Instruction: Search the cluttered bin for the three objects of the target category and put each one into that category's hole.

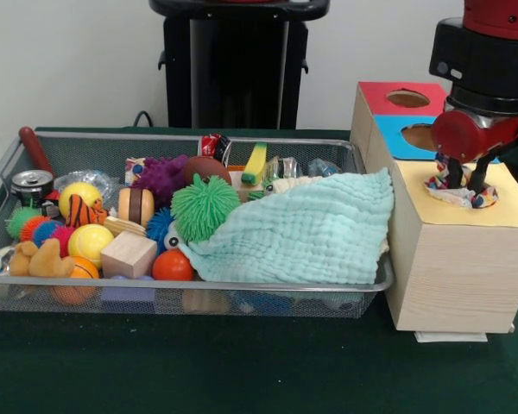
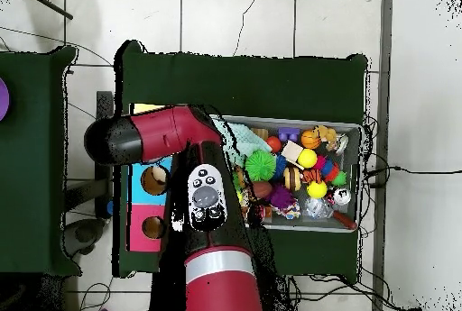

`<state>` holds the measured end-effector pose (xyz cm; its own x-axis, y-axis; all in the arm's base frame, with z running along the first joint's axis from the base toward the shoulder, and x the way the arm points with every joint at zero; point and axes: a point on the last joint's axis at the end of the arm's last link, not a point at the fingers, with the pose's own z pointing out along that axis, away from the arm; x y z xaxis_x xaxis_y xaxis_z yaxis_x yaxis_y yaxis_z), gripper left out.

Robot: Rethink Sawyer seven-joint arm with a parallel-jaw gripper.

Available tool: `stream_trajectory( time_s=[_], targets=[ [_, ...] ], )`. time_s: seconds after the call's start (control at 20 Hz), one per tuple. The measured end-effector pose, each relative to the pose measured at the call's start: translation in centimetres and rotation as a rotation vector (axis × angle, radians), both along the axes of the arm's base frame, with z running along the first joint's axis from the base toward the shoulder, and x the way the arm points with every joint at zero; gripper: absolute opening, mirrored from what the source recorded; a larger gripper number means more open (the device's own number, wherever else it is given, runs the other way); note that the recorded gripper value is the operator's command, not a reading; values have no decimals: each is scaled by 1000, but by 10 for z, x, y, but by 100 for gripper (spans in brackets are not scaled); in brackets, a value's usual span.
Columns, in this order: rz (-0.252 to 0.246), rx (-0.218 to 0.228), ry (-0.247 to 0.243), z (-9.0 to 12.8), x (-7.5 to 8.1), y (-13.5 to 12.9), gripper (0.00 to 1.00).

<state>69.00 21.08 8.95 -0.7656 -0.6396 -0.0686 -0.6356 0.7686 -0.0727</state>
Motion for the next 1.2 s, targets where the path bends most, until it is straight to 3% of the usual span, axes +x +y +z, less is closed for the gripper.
stream_trajectory(
  time_s=[1.2],
  targets=[
    [3,-18,-5,6,0,2,100]
  ],
)
